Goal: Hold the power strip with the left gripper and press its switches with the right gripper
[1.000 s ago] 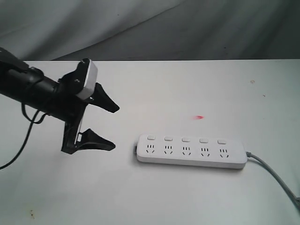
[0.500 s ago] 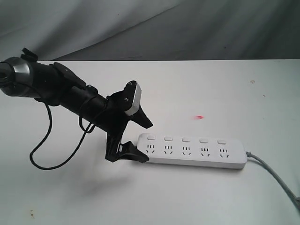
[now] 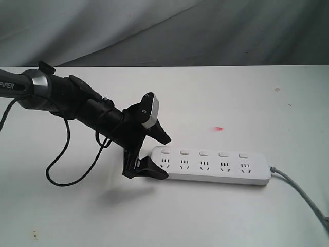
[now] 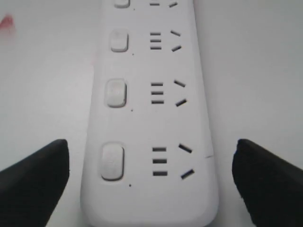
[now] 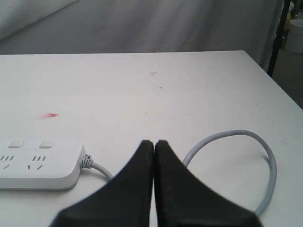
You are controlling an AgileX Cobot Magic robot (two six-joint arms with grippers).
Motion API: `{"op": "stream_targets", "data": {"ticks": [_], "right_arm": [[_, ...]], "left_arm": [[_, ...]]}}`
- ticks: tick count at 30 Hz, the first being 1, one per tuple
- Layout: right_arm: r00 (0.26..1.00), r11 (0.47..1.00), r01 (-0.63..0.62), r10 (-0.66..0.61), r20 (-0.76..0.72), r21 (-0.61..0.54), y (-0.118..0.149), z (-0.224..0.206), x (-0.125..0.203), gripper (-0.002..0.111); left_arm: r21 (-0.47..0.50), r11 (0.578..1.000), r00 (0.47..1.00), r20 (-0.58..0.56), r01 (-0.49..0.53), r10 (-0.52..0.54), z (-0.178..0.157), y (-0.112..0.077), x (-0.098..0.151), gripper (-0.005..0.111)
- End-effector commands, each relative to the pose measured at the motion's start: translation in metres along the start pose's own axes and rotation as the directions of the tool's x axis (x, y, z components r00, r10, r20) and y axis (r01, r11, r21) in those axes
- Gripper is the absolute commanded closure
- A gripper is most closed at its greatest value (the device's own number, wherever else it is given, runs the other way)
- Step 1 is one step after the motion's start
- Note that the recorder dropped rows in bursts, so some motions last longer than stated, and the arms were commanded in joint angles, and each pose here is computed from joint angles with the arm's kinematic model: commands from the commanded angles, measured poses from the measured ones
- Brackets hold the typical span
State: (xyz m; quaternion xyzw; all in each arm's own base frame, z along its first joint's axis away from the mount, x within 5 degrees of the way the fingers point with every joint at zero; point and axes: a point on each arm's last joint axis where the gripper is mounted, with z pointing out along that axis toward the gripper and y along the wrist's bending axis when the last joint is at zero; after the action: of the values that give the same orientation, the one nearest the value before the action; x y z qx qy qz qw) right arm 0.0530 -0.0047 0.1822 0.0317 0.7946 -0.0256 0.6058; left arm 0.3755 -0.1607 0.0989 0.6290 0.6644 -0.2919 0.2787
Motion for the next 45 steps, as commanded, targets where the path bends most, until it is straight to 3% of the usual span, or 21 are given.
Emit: {"op": "stream_targets", "data": {"ticks": [1,7,10,19,27,45], "right_arm": [[1.000,1.000,-0.008,0.008,0.014,0.006,-0.0003,0.0002,-0.0003,0.108],[1.000,1.000,-0.008,0.008,0.014,0.006,-0.0003,0.0002,-0.0003,0.108],[1.000,1.000,-0.008,0.008,0.014,0.006,-0.0003,0.0002,-0.0003,0.108],[1.000,1.000,-0.008,0.008,0.014,0.006,-0.0003,0.0002,-0.0003,0.108],[1.000,1.000,-0.008,0.008,0.014,0.006,-0.0003,0.0002,-0.0003,0.108],[1.000,1.000,-0.008,0.008,0.014,0.006,-0.0003,0.0002,-0.0003,0.108]], "left_arm": [[-0.020,1.000,1.000,-0.009,0.002,-0.002,0.0048,0.0032,0.0024,0.020],[-0.011,1.000,1.000,-0.011,0.010,-0.010,0.0088,0.0038,0.0064,0.020],[-0.010,1.000,1.000,-0.011,0.011,-0.011,0.0092,0.0038,0.0069,0.026],[0.001,1.000,1.000,-0.006,0.011,-0.011,0.0092,0.0028,0.0064,0.077],[-0.005,1.000,1.000,-0.015,0.007,-0.007,0.0087,0.0035,0.0077,0.105],[-0.002,1.000,1.000,-0.014,0.007,-0.007,0.0087,0.0033,0.0076,0.107]]}}
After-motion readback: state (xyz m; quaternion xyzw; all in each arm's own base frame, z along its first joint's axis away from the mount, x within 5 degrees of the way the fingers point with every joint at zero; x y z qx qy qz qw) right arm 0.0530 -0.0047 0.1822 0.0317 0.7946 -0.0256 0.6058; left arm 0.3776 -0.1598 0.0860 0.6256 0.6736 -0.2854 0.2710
